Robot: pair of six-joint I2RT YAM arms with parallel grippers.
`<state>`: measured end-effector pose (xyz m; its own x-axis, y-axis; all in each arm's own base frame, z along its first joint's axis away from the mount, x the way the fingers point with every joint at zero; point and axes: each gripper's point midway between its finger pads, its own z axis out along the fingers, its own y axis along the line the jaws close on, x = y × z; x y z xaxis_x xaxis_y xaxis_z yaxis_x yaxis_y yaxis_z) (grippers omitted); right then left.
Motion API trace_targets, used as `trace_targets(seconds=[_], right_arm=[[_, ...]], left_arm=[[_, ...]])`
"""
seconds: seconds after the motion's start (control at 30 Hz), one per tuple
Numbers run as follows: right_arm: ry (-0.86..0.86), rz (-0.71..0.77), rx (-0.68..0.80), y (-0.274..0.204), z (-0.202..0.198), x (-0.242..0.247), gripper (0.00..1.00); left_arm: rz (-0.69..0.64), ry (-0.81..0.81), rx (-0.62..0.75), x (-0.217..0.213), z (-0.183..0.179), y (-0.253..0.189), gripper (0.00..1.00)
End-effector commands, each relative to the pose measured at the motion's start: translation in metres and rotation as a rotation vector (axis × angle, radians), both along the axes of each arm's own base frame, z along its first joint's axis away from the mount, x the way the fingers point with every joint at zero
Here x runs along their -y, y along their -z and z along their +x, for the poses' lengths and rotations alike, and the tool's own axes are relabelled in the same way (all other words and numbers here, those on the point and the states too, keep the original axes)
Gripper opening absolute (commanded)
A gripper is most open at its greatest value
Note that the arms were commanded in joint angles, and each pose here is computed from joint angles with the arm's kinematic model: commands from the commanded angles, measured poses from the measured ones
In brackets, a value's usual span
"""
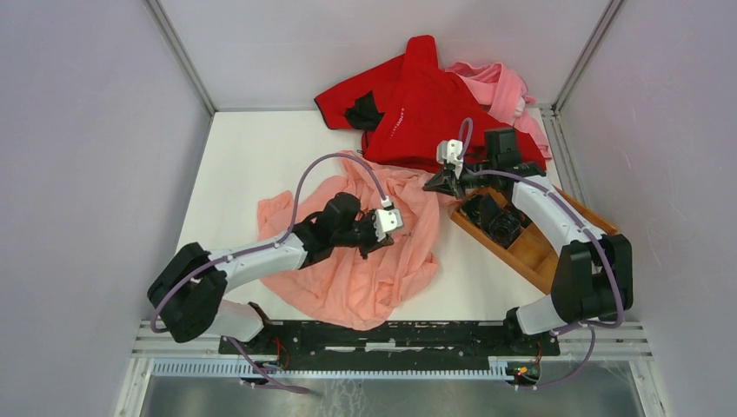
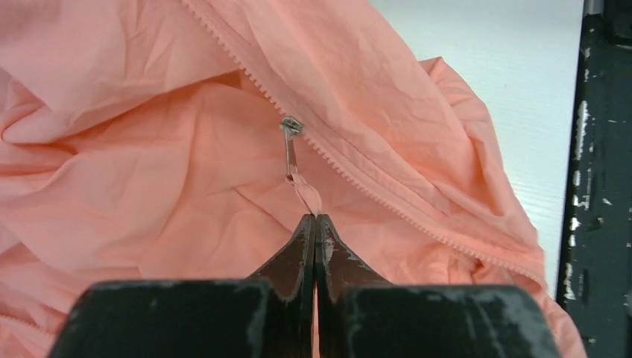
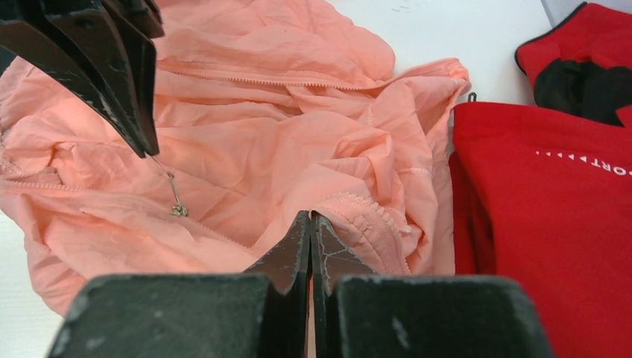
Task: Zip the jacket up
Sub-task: Pick up the jacket from the center of the board.
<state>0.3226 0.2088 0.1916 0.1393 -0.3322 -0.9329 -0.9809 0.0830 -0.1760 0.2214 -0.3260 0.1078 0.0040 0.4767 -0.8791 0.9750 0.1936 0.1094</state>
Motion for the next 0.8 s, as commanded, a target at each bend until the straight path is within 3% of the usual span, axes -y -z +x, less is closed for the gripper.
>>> trace_targets(seconds=[0.0,0.37,0.77], right_arm=[[0.087,-0.011,0.052,-0.030,0.015,0.004,0.00],[0.233,0.000,0.115,-0.053,0.035,0.013,0.00],[0.269,0.135,0.104,-0.076,0.037,0.002,0.00]], left_arm=[[0.045,-0.082,-0.103,-0.012,-0.006,-0.013,0.02],[0.055,-0.174,-0.135,-0.026,-0.008,-0.057,0.02],[0.126,-0.175,-0.230,-0.025,-0.020,-0.067,0.02]])
